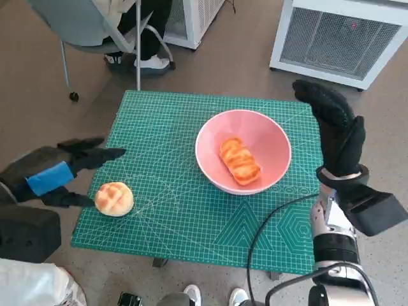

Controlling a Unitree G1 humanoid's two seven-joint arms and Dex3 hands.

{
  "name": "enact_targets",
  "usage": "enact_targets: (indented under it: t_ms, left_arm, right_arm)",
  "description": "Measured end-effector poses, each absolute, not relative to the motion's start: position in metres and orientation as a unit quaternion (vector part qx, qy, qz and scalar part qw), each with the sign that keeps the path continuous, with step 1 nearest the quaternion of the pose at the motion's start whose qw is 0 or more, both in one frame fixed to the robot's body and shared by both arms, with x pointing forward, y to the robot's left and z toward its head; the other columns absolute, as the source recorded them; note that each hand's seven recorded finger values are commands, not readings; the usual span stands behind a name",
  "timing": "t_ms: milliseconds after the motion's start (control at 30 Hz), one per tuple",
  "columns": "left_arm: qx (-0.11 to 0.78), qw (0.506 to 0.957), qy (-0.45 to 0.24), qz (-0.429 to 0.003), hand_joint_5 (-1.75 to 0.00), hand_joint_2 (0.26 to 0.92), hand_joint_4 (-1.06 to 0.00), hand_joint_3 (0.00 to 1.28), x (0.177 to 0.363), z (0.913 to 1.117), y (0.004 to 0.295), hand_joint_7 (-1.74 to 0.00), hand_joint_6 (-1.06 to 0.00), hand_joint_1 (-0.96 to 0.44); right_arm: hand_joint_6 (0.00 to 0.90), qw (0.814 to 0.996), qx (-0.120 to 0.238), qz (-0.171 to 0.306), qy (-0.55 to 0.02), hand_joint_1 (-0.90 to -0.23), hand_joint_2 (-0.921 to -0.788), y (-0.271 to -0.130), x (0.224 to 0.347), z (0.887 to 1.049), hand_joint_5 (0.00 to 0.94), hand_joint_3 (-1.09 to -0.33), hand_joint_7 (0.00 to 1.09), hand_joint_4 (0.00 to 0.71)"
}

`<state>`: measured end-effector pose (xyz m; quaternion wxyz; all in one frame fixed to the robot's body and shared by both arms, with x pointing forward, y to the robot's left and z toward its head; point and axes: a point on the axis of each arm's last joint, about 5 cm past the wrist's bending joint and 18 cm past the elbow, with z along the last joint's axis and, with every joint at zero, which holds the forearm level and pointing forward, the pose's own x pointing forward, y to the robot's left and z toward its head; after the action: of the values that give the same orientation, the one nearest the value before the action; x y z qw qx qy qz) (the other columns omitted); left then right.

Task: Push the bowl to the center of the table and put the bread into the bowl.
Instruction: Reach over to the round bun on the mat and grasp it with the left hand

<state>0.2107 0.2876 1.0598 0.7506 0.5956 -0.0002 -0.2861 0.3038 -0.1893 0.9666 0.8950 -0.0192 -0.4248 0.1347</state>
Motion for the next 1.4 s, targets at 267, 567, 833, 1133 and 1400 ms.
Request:
enact_targets:
  t_ms: [267,567,833,1133,1400]
  left_arm:
    - [0.58,0.756,0.031,-0.301,0.0,0.768,-0.21,0.0,0.214,1.044,0.29,0.0,-0.36,-0.13]
    - [0.567,0.757,0.074,-0.315,0.0,0.768,-0.2,0.0,0.22,1.021,0.292,0.0,-0.35,-0.16]
    - [0.557,0.759,0.097,-0.323,-0.01,0.772,-0.22,0.0,0.229,0.995,0.291,0.0,-0.34,-0.16]
    - [0.55,0.751,0.127,-0.342,-0.04,0.796,-0.42,0.01,0.237,0.971,0.292,-0.04,-0.48,-0.09]
    - [0.58,0.734,0.119,-0.334,-0.8,0.908,-0.69,0.08,0.243,0.97,0.29,-0.96,-0.64,-0.08]
  right_arm:
    - [0.234,0.896,-0.014,0.145,-0.42,-0.597,-0.921,-0.187,0.305,0.966,0.002,-0.794,0.28,0.352]
    - [0.233,0.895,-0.01,0.148,-0.42,-0.596,-0.921,-0.188,0.305,0.966,0.001,-0.795,0.28,0.353]
    - [0.233,0.895,-0.008,0.148,-0.42,-0.596,-0.921,-0.188,0.305,0.967,0.001,-0.795,0.27,0.351]
    - [0.233,0.896,-0.006,0.145,-0.419,-0.593,-0.921,-0.19,0.305,0.967,0.0,-0.793,0.27,0.351]
    - [0.233,0.896,-0.007,0.143,-0.42,-0.594,-0.921,-0.191,0.305,0.967,0.0,-0.786,0.27,0.351]
